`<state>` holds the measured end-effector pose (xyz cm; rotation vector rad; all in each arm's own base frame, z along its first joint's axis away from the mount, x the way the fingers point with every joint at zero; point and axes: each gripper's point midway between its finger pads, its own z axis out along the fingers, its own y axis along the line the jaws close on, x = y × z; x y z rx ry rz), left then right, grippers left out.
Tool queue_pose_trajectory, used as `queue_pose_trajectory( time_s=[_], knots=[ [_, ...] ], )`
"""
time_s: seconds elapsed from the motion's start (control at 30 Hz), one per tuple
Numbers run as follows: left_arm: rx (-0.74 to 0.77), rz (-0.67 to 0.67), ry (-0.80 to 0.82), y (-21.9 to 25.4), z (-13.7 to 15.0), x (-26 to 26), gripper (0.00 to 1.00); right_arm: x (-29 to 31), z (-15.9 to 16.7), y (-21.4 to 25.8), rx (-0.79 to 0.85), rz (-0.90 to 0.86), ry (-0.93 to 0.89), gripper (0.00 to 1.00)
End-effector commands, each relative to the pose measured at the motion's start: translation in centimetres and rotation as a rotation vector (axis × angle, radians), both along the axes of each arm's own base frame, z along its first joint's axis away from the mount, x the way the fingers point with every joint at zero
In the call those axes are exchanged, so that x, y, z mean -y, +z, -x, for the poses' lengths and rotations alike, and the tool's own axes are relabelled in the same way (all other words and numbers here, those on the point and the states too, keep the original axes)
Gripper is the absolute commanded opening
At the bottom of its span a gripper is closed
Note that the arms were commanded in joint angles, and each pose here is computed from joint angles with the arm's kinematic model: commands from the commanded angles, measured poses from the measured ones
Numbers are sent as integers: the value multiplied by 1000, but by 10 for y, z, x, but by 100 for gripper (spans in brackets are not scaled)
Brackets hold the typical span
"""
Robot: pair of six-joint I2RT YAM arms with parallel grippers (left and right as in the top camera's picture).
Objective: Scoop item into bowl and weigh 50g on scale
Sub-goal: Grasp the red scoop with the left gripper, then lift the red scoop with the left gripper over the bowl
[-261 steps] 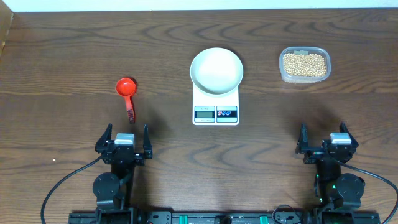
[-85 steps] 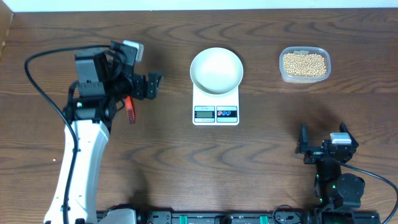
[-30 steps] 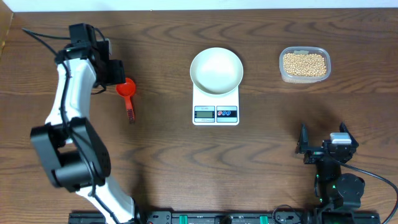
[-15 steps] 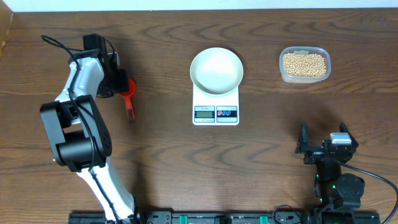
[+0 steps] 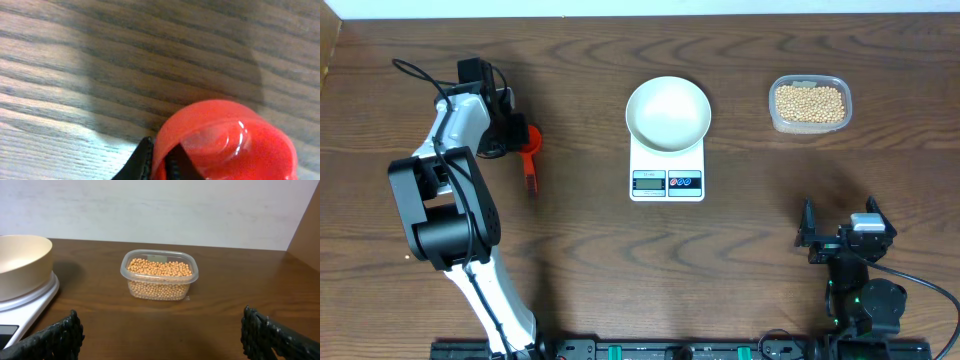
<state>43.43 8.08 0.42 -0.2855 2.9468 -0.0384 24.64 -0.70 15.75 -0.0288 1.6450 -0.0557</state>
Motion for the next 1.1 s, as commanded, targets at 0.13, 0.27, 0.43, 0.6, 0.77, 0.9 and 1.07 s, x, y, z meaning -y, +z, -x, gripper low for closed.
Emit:
queue_pose_trajectory(
  time_s=[0.13, 0.27, 0.43, 0.6, 0.77, 0.9, 1.07],
  knots=[
    [5, -10, 18, -3, -5, -4, 7, -3, 0, -1, 0, 0, 14, 99],
    [75, -1, 127, 24, -16, -9, 7, -3, 0, -1, 0, 0, 13, 99],
    [226, 60, 416, 88, -27, -19, 7, -3, 0, -1, 0, 0, 13, 99],
    [340, 259, 798, 154, -21, -8, 7, -3, 0, -1, 0, 0, 14, 99],
    [295, 566, 1006, 194, -11, 30, 7, -3, 0, -1, 0, 0, 14, 99],
    [229, 706, 1027, 206, -12, 66, 7, -3, 0, -1, 0, 0, 14, 99],
    [182, 725, 953, 206, -11, 110, 8, -3, 0, -1, 0, 0, 14, 99]
  ],
)
